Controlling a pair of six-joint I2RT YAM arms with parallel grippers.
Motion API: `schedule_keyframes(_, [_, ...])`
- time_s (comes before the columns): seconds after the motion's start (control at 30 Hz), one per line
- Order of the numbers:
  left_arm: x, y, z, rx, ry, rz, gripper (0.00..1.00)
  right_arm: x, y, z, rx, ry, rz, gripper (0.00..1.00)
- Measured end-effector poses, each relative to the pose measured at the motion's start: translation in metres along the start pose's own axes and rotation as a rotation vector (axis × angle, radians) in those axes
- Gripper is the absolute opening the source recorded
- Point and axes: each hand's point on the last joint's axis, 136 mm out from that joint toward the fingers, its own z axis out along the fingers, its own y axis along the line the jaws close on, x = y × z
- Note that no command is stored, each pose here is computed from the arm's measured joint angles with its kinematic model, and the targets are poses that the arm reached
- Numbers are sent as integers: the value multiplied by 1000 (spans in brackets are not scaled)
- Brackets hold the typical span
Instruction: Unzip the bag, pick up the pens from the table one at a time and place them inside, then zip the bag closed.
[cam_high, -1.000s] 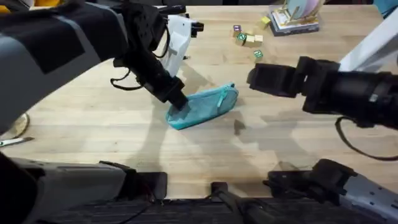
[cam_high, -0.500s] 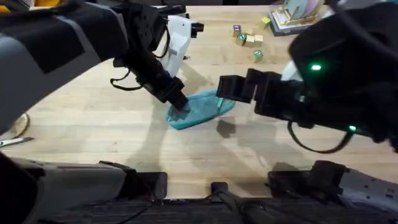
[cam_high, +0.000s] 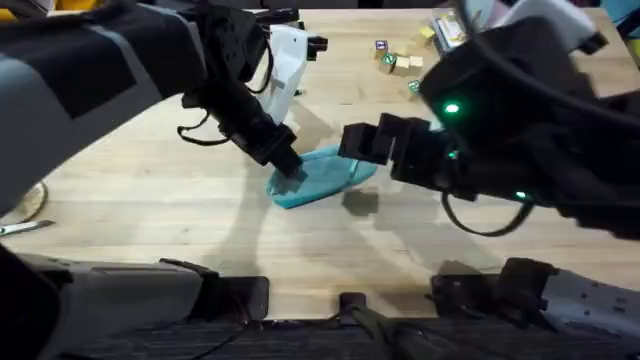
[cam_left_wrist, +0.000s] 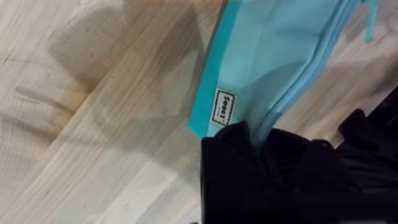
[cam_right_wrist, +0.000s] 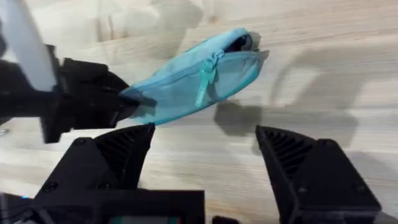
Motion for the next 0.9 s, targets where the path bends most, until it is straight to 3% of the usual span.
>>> schedule_keyframes(0.23, [0,0,0,0,0,0,42,3,4,23,47,23,0,999])
schedule_keyframes(0.9, [0,0,0,0,1,0,42,-16,-2,65,179,-88,12,999])
